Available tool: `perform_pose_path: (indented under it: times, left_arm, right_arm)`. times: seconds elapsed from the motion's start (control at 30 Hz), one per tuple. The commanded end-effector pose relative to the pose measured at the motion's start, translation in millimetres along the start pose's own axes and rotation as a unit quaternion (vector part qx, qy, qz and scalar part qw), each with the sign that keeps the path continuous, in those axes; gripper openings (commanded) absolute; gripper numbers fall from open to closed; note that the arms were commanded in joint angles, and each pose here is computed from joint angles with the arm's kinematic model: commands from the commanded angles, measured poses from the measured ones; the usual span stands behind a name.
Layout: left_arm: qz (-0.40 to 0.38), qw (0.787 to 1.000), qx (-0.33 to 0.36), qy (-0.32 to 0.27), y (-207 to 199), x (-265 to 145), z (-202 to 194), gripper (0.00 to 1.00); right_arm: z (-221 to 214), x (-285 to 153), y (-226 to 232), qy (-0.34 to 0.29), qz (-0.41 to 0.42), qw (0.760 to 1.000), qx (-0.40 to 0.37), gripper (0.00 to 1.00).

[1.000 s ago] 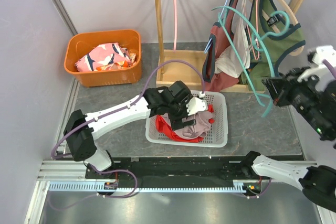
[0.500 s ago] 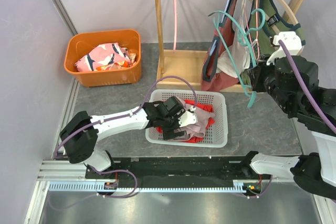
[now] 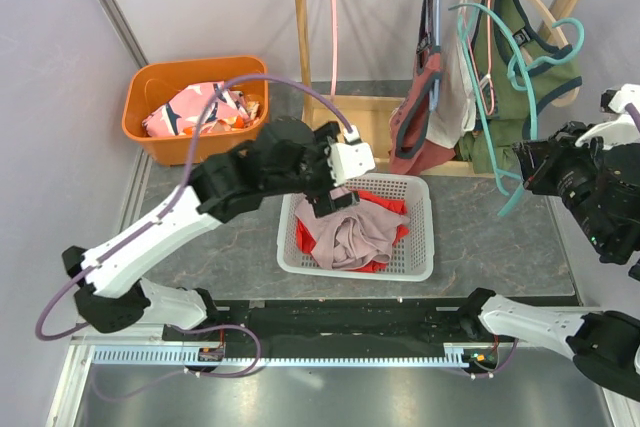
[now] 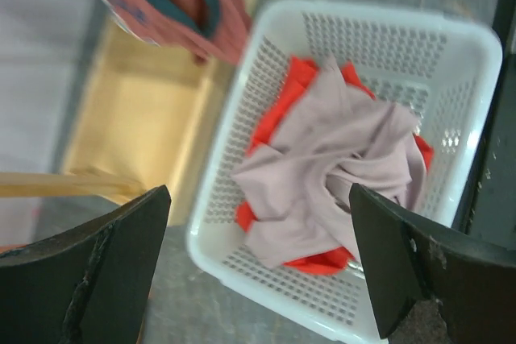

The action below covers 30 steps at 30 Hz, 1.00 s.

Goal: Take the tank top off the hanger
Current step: Place the hanger at the clothesline.

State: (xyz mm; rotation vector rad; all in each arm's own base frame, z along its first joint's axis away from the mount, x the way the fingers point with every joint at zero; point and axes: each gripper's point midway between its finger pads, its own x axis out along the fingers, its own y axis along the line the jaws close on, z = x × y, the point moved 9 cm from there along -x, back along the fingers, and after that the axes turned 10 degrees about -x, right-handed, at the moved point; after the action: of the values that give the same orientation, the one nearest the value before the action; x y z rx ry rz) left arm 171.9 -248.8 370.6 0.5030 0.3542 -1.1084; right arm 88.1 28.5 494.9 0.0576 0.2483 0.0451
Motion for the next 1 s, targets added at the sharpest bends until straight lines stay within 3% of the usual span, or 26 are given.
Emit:
perform_pose_path:
  times: [0.0,0.2,0.3,0.4,0.5,0.7,0.83,0.97]
  left_arm:
    - [0.044,0.997,0.04,-0.054,14.6,-53.0,35.4,0.99]
    - [0.128,0.981,0.094,-0.114,44.2,-98.8,66.6,0.99]
    - [0.175,0.97,0.11,-0.129,60.3,-116.1,74.4,0.99]
    - [0.221,0.959,0.116,-0.136,73.4,-131.3,77.8,0.99]
    - [0.244,0.952,0.108,-0.149,77.8,-149.0,79.5,0.99]
    - [0.265,0.945,0.086,-0.17,83.3,-171.5,80.6,0.93]
    - [0.263,0.947,0.073,-0.17,86.6,-168.9,77.9,0.93]
    - [0.26,0.949,0.066,-0.164,88.9,-164.1,75.3,0.92]
  right_arm:
    - [-3.6,3.9,11.1,0.046,0.024,0.999,-0.011,0.0]
    - [26.8,14.9,33.5,0.024,0.054,0.998,0.011,0.0]
    - [48.4,11.9,47.3,-0.018,0.117,0.992,0.04,0.0]
    - [53.5,20.8,63.0,-0.013,0.146,0.988,0.042,0.0]
    - [46.9,42.1,78.3,0.013,0.137,0.99,0.025,0.0]
    - [42.4,71.6,83.7,0.006,0.049,0.998,0.034,0.0]
    - [38.5,95.2,103.4,-0.006,0.042,0.997,0.064,0.0]
    - [37.4,114.7,128.6,-0.002,0.036,0.998,0.046,0.0]
